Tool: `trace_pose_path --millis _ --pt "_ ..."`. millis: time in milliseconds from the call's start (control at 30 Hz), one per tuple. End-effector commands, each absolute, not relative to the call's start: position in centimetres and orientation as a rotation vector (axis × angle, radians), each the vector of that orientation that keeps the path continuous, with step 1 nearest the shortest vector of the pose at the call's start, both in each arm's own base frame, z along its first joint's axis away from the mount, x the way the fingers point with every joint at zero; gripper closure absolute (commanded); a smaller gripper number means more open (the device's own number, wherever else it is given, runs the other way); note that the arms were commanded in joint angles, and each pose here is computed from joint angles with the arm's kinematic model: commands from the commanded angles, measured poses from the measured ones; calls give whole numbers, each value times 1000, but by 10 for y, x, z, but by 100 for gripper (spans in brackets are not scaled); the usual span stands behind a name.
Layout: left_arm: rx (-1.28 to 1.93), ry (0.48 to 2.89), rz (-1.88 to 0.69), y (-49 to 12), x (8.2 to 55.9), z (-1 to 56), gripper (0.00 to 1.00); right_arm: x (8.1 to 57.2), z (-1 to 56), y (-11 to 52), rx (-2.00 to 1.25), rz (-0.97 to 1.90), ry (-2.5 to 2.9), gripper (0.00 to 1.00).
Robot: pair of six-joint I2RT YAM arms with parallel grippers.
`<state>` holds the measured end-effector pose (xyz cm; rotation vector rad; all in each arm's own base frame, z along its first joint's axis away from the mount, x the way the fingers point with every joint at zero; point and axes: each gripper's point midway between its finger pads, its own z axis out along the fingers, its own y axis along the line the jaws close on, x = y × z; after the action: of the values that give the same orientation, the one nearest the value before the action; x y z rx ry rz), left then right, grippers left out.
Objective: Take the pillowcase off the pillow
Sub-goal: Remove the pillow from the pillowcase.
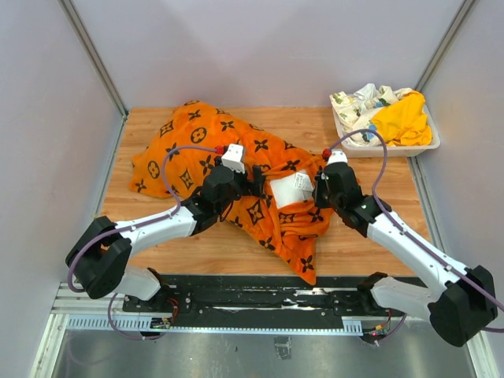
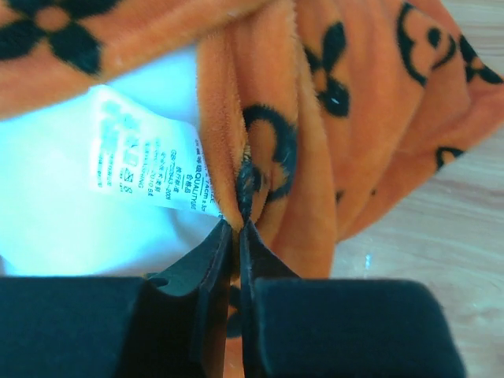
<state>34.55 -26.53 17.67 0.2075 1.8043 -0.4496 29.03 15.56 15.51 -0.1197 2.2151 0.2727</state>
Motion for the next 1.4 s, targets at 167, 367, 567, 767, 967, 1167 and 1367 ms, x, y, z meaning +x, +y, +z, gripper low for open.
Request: trace_pose_path --millis 167,367,567,767,967,1167,1367 --pt "197 1898 -269 -238 346 148 4 254 136 71 61 46 2236 99" --pt "209 1855 -293 -236 341 175 2 250 135 57 153 86 2229 99" --pt "461 1694 -502 -281 309 247 1 256 137 69 137 153 2227 99" --pt "759 1457 -836 -349 247 307 1 258 133 76 136 188 2234 99" --pt "898 1534 -1016 -403 214 252 1 253 129 73 149 182 2234 99" --pt "627 1746 -765 -389 262 175 1 247 134 66 160 165 2212 99" --pt "406 1796 -547 -360 296 154 1 243 127 68 159 187 2222 99"
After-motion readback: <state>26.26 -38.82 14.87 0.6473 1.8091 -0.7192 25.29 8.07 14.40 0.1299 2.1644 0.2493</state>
